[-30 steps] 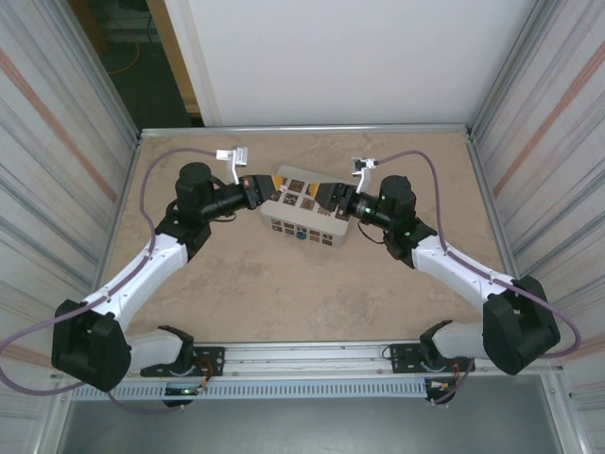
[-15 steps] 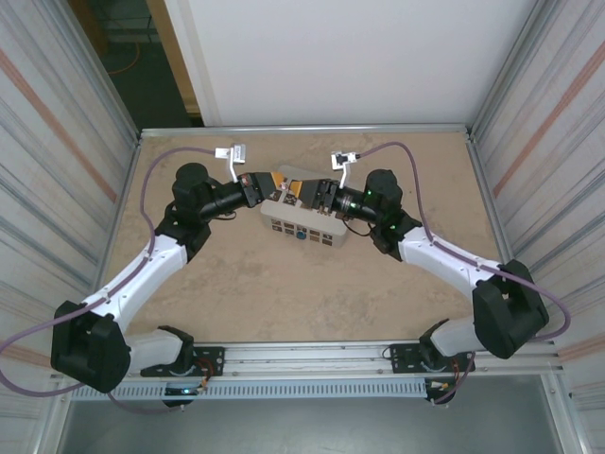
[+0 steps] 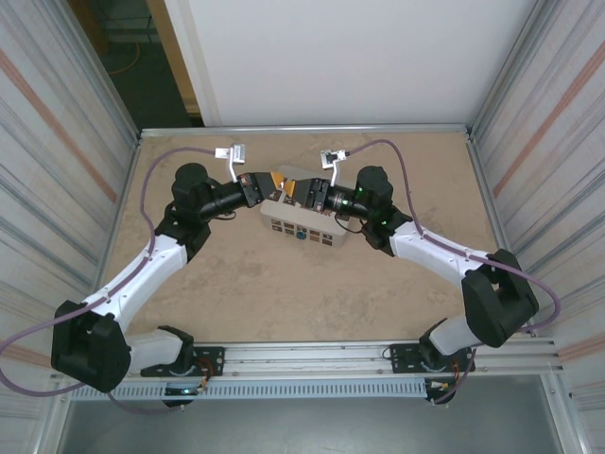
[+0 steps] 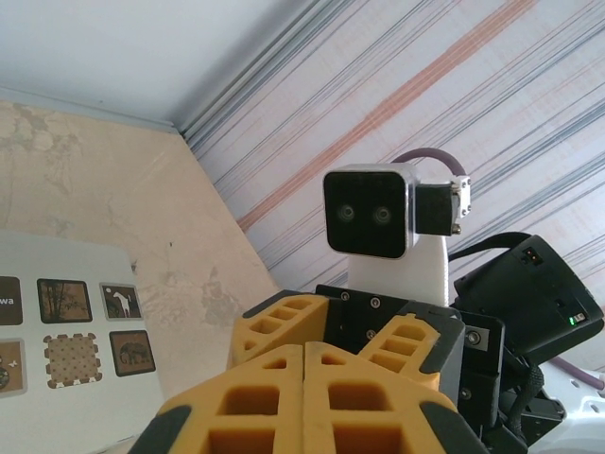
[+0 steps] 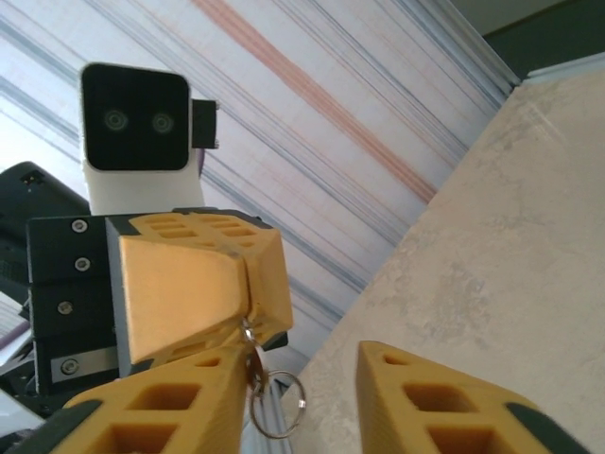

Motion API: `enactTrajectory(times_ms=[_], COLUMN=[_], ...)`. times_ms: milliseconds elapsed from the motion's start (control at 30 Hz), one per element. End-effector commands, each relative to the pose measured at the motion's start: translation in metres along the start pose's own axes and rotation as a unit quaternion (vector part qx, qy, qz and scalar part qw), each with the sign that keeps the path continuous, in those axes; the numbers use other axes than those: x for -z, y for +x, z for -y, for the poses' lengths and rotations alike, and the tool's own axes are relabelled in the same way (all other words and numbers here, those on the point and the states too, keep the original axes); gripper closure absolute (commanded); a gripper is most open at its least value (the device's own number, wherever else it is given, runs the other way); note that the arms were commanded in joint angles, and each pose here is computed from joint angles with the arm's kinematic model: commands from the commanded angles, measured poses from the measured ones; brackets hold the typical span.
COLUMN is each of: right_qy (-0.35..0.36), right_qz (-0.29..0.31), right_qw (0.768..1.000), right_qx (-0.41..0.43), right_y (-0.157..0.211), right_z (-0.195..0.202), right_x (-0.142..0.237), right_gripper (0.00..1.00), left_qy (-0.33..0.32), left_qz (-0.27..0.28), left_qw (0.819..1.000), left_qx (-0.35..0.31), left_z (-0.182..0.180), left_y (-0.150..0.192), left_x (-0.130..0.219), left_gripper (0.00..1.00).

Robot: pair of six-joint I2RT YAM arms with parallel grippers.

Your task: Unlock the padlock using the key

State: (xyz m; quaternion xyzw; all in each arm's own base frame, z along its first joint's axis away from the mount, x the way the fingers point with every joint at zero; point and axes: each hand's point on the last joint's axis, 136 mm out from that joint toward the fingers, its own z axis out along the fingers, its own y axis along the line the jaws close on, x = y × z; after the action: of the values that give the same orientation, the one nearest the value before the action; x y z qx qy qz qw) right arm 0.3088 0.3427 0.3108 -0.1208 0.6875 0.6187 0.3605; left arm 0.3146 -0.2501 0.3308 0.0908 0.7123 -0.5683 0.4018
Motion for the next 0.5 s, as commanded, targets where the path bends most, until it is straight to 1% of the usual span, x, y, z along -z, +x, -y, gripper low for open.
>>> enactTrajectory(times_ms=[0, 100, 233, 467], right_qy=[-0.021, -0.023, -0.025, -0.028], right_qz=[0.003, 0.000, -0.003, -0.011], right_qw=[1.000, 1.000, 1.000, 1.000], right_qx=[0.007, 0.008, 0.008, 0.006], right_y=[-0.0073, -0.0064, -0.0061, -0.0011], right_z=[-0.0139, -0.0145, -0.0165, -0.0179], right_x=[-0.0049, -0.0052, -0.0057, -0.0070], right_gripper=[0.73, 0.80, 0.84, 0.88], left_qy=[0.022, 0.022, 0.023, 0.023], left_qz=[0.002, 0.001, 0.002, 0.004], left_qw=[1.000, 1.000, 1.000, 1.000], left_qx=[-0.009, -0.008, -0.008, -0.007], left_z=[0.0105, 0.0095, 0.0093, 0.0088], left_y=[-0.0024, -0.0016, -0.0016, -0.0022], left_x=[0.0013, 0.0011, 0.0008, 0.0005], left_gripper=[1.00, 1.00, 1.00, 1.00])
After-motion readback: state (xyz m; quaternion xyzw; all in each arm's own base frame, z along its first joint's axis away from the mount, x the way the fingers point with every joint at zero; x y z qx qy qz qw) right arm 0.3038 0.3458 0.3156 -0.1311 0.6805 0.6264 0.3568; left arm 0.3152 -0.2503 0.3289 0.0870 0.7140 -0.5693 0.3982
